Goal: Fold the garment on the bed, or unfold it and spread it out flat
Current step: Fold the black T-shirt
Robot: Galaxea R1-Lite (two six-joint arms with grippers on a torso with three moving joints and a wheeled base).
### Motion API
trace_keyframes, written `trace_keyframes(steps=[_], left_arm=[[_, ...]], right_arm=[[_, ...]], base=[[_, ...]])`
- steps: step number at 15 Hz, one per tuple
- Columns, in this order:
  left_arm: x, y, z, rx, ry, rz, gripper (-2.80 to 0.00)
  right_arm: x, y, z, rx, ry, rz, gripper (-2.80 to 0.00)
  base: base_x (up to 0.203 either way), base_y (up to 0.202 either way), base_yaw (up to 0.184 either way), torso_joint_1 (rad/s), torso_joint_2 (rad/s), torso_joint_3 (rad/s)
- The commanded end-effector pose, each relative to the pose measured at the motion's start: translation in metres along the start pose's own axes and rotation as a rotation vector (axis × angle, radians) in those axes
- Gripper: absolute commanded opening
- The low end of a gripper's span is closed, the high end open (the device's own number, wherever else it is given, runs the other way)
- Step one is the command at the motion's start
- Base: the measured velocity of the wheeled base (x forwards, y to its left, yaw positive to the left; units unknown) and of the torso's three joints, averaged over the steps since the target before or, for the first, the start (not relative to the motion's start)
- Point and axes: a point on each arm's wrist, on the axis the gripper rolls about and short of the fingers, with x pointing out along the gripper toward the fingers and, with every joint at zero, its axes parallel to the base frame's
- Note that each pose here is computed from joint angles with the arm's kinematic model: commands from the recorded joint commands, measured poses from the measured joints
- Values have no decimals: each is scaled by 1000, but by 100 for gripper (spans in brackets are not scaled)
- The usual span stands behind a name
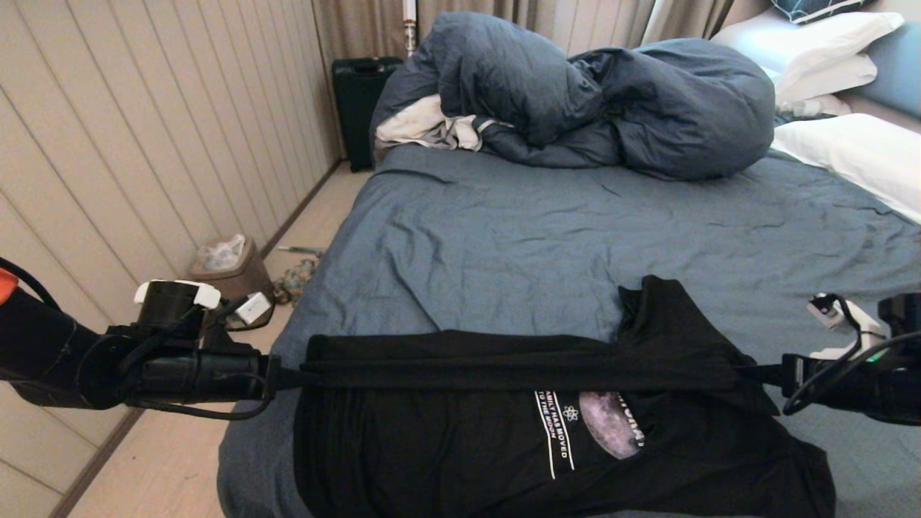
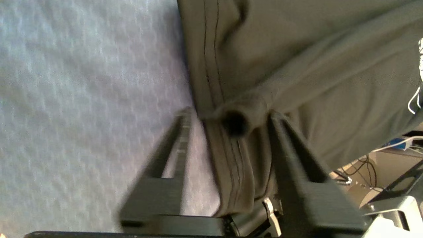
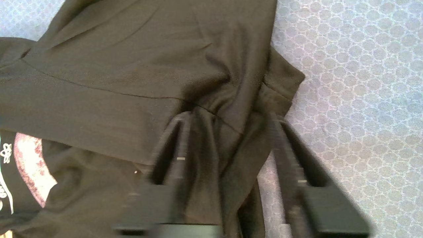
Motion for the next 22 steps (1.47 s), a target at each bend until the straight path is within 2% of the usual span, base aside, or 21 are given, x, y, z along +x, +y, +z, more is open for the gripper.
trace_keyframes(steps=[1,4,6,8,9,11,14,16,18,19,20,22], left_arm=[[-8,-6,-3,8,-10,-5,0],[-31,-14,-8,12,-49,13,0],[-41,-16,-19,-3,-45,27,0],[-49,-9,-20,-27,-68,56,0],[-55,-4,-11,-27,-104,76,-280],[-63,3,13,-11,-173,102,-280],[-65,11,57,-39,-224,105,-280],[-57,21,79,-77,-212,105,-280],[-45,34,90,-137,-174,131,-280],[-42,37,94,-145,-172,149,-280],[-40,37,99,-146,-173,170,-280],[-33,31,96,-194,-133,172,-280]], right_arm=[[-5,-2,4,-4,-23,-6,0],[-22,-20,11,28,-85,-17,0],[-31,-24,17,24,-121,-20,0],[-36,-28,30,25,-160,-36,0],[-38,-30,41,41,-188,-45,-280],[-32,-33,62,89,-227,-57,-280],[9,-14,89,55,-218,-54,-280],[43,-7,105,32,-205,-84,-280],[68,-7,120,31,-186,-120,-280],[77,-9,123,50,-154,-130,-280],[82,-9,121,84,-99,-135,-280],[92,2,121,85,-77,-125,-280]], base=[[0,0,0,0,0,0],[0,0,0,0,0,0],[0,0,0,0,0,0],[0,0,0,0,0,0],[0,0,0,0,0,0],[0,0,0,0,0,0],[0,0,0,0,0,0],[0,0,0,0,0,0],[0,0,0,0,0,0],[0,0,0,0,0,0],[0,0,0,0,0,0],[0,0,0,0,0,0]])
